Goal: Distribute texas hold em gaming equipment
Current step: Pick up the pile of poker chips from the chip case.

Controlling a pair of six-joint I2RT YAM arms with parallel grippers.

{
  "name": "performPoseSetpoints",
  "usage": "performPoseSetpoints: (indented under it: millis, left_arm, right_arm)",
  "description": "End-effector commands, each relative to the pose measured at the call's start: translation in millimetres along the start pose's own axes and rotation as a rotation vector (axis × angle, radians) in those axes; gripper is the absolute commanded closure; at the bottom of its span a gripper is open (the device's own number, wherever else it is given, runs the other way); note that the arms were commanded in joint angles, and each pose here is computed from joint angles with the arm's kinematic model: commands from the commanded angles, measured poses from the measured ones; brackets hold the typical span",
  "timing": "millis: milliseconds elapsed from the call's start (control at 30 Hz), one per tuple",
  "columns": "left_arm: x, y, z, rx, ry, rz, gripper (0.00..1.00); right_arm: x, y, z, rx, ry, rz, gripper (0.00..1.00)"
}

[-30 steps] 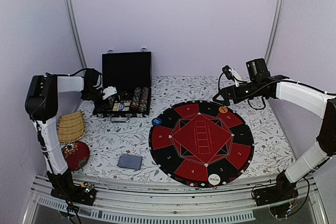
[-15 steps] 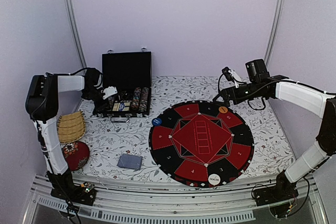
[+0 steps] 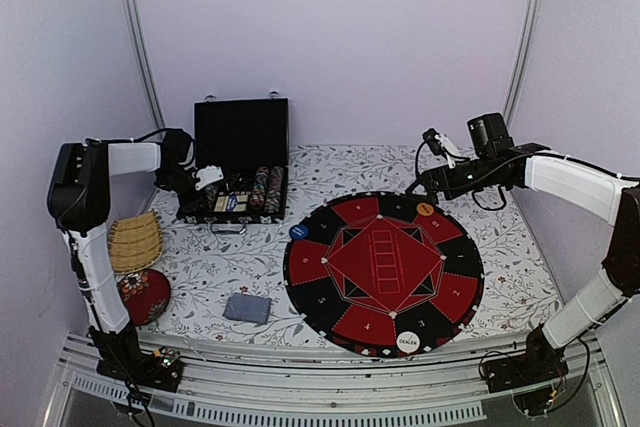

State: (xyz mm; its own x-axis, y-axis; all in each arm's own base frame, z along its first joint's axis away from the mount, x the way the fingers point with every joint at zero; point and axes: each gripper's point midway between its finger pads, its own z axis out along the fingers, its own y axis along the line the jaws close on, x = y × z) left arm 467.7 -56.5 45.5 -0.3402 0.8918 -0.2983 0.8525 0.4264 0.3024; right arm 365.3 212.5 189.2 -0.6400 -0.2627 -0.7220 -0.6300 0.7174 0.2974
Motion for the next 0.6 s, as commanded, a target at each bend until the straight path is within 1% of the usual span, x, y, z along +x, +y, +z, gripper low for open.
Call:
performPoseSetpoints:
  millis: [0,167,300,333,367,433,567]
  left_arm:
    - [2.0,-22.1,-8.5,0.077,0.045,0.035,0.54]
    - [-4.1,-16.0,-14.4,0.046,0.033,0.049,0.52]
    - [0.4,-7.9,-10.0,-0.005,0.054,0.060,0.52]
    - [2.8,-5.1,-8.3,-0.023,0.065,0.065,0.52]
    - [0.0,2.9,-17.3,-0.068,0.061,0.071,0.52]
    - [1.6,11.5,-20.5,-0.120,0.078,0.079,0.52]
    - [-2.4,13.5,-22.8,-0.133,0.059,0.089,0.52]
  right_arm:
    - [0.4,1.0,1.8,-0.011,0.014,-0.006,0.00]
    - [0.1,1.4,0.8,-0.011,0.015,-0.006,0.00]
    - [-0.1,3.0,0.7,-0.020,0.017,-0.004,0.00]
    - [-1.0,3.2,0.1,-0.020,0.015,-0.004,0.00]
    - [-1.3,3.9,-0.4,-0.022,0.014,-0.005,0.00]
    - [-0.6,4.8,-0.5,-0.026,0.015,-0.005,0.00]
    - [0.7,5.5,-0.6,-0.031,0.018,-0.002,0.00]
